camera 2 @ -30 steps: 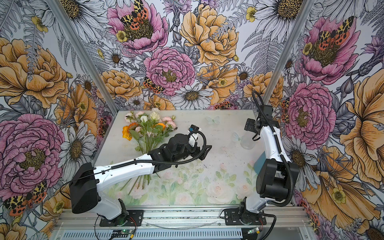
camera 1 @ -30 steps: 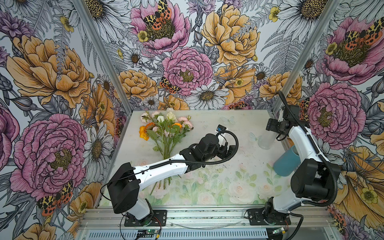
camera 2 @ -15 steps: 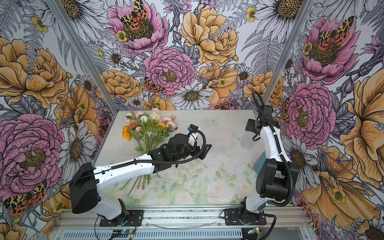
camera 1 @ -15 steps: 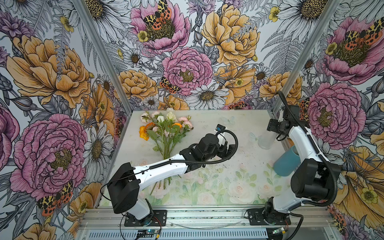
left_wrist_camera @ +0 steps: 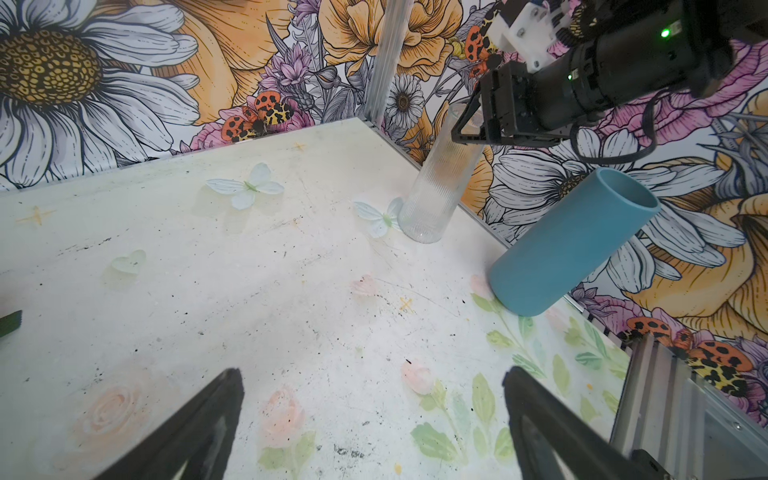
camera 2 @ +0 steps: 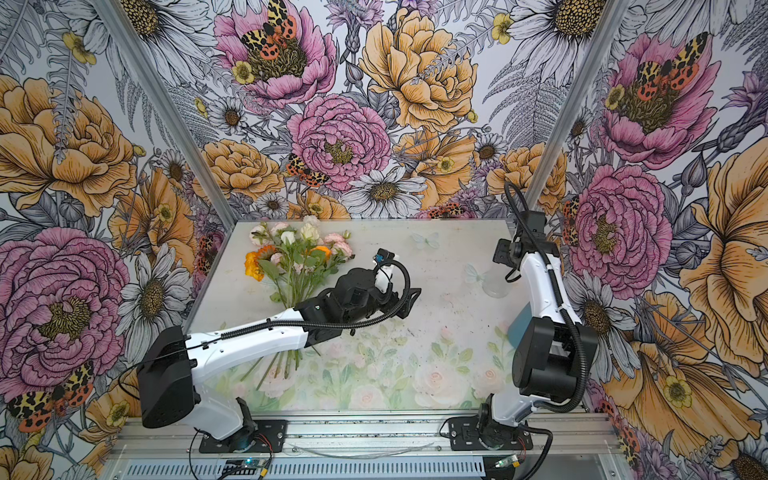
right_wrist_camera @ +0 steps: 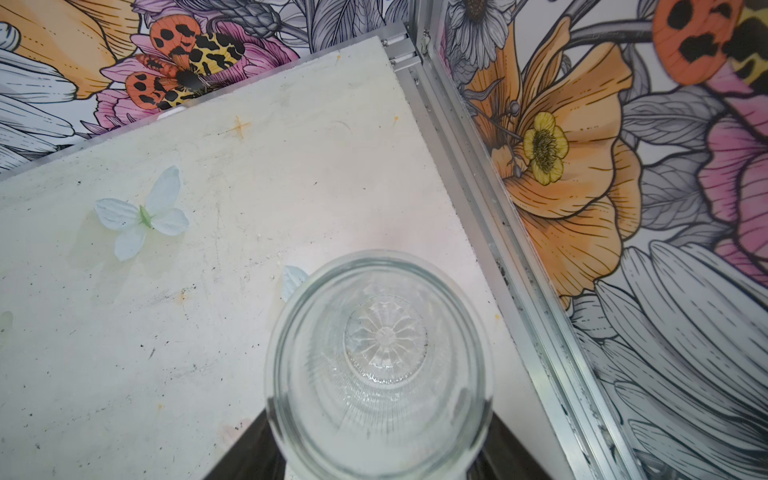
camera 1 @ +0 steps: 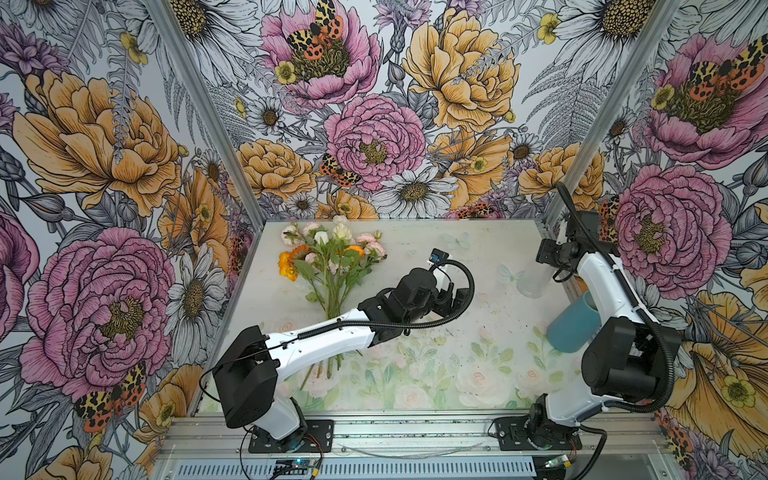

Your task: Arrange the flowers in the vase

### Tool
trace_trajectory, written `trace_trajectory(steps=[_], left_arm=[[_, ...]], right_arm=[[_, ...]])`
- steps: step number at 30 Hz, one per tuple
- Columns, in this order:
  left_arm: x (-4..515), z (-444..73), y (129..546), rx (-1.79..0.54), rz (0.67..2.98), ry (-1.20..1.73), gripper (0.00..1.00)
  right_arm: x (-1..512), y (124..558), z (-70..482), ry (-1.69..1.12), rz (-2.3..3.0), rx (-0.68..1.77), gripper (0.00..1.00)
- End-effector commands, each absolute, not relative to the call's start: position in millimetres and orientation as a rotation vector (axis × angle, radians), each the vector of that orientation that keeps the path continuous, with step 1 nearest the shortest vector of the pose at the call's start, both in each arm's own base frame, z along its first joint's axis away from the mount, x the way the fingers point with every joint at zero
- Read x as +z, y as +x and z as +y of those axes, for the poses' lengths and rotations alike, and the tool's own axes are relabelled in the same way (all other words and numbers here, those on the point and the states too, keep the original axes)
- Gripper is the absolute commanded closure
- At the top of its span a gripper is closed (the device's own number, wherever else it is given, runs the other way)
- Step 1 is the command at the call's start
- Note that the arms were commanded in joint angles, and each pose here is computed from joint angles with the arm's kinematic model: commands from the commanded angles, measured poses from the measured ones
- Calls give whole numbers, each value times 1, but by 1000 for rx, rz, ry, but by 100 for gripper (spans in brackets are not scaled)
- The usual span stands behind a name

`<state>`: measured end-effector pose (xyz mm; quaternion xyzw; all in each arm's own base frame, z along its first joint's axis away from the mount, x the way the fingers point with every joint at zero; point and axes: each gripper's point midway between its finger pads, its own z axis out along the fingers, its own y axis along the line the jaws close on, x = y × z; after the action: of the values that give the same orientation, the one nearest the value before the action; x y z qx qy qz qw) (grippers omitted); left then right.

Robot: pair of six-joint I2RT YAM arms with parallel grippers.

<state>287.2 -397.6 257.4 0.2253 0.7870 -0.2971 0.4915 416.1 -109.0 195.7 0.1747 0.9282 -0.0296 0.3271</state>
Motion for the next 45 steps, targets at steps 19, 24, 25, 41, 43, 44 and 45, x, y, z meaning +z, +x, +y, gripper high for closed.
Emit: trace_trajectory(steps=[19, 24, 25, 41, 43, 44, 45], left_arm=[[270, -398, 290, -730, 1879, 537, 2], [263, -392, 288, -721, 1896, 527, 1], [263, -390, 288, -719, 1897, 524, 1], [252, -380, 291, -704, 1929, 507, 1], [250, -381, 291, -704, 1933, 511, 1], [249, -380, 292, -702, 1937, 509, 1], [249, -380, 292, -702, 1938, 508, 1]], right_arm=[[177, 409, -105, 440, 2387, -75, 3], [182, 414, -111, 450, 2304, -121, 1], [183, 415, -113, 451, 2296, -129, 1], [180, 433, -106, 371, 2153, -126, 3], [179, 434, -104, 353, 2124, -126, 3], [180, 435, -104, 350, 2106, -128, 4], [179, 436, -103, 337, 2089, -125, 5]])
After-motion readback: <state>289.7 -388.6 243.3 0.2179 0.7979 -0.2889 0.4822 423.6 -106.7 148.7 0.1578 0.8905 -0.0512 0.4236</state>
